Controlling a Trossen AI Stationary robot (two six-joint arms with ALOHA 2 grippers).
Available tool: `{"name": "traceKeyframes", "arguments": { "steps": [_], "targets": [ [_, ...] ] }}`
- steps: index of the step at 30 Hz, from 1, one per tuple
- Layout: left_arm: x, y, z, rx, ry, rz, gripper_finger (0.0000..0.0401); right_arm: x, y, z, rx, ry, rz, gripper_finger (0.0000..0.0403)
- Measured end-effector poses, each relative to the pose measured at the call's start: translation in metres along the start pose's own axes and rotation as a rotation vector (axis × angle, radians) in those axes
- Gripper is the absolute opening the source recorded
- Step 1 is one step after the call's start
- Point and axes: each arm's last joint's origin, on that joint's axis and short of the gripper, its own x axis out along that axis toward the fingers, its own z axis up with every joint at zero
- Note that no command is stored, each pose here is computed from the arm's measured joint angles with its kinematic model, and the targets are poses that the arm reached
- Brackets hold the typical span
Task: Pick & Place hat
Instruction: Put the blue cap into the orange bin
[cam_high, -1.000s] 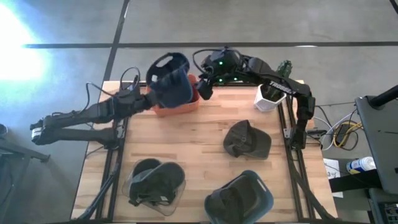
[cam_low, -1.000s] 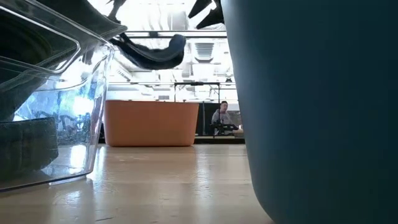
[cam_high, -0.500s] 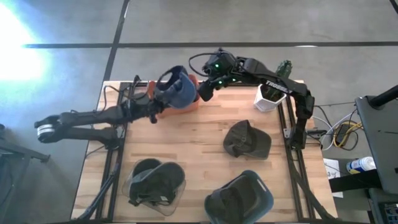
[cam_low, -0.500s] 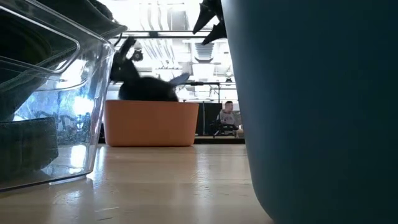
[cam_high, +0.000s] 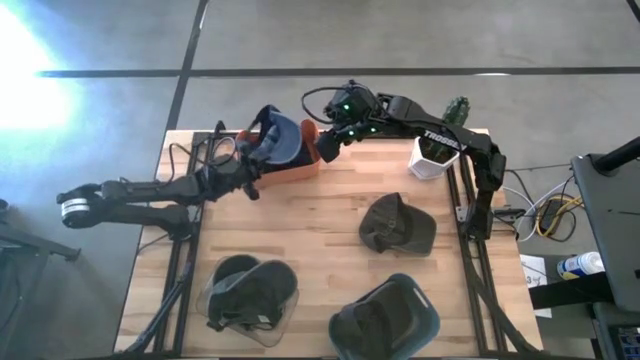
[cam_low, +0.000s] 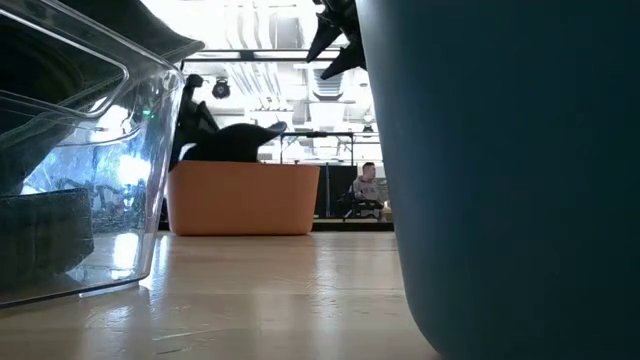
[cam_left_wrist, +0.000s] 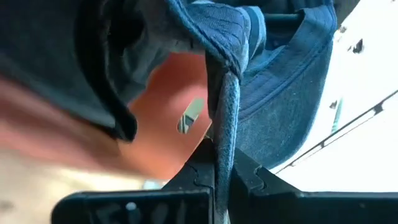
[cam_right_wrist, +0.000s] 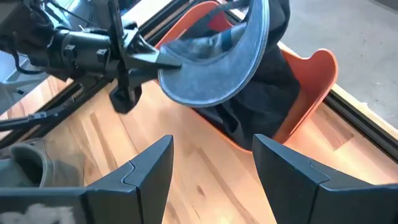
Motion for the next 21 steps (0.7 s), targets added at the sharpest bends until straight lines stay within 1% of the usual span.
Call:
{"name": "traceKeyframes", "arguments": {
  "steps": [3, 7, 10, 12, 15, 17, 18, 19, 21],
  "targets": [
    [0.000, 0.002, -0.002, -0.084, 0.075, 0.053, 0.0012, 0.002, -0.001, 0.000, 0.007, -0.006, 0.002, 0.0215],
    [-0.001, 0.005, -0.007, -0.110, 0.152, 0.112, 0.0012, 0.003, -0.004, 0.000, 0.015, -0.006, -0.005, 0.0215],
    [-0.001, 0.003, -0.009, -0.189, 0.166, 0.107, 0.0012, 0.003, -0.007, 0.001, 0.036, -0.008, -0.010, 0.0215],
    [-0.001, -0.004, -0.013, -0.218, 0.189, 0.068, 0.0012, 0.004, -0.008, 0.002, 0.037, -0.010, -0.010, 0.0215],
    [-0.002, -0.012, -0.018, -0.199, 0.211, 0.034, 0.0012, 0.004, -0.008, 0.002, 0.042, -0.016, -0.007, 0.0215],
    [-0.002, -0.013, -0.019, -0.144, 0.211, 0.029, 0.0012, 0.005, -0.008, 0.002, 0.043, -0.015, -0.007, 0.0215],
    [-0.002, -0.012, -0.017, -0.118, 0.198, 0.044, 0.0012, 0.005, -0.008, 0.002, 0.044, -0.015, -0.007, 0.0215],
    [-0.001, -0.008, -0.014, -0.115, 0.173, 0.074, 0.0012, 0.005, -0.008, 0.002, 0.044, -0.015, -0.007, 0.0215],
    [-0.001, 0.001, -0.008, -0.181, 0.121, 0.147, 0.0012, 0.005, -0.008, 0.002, 0.044, -0.015, -0.007, 0.0215]
  ]
}}
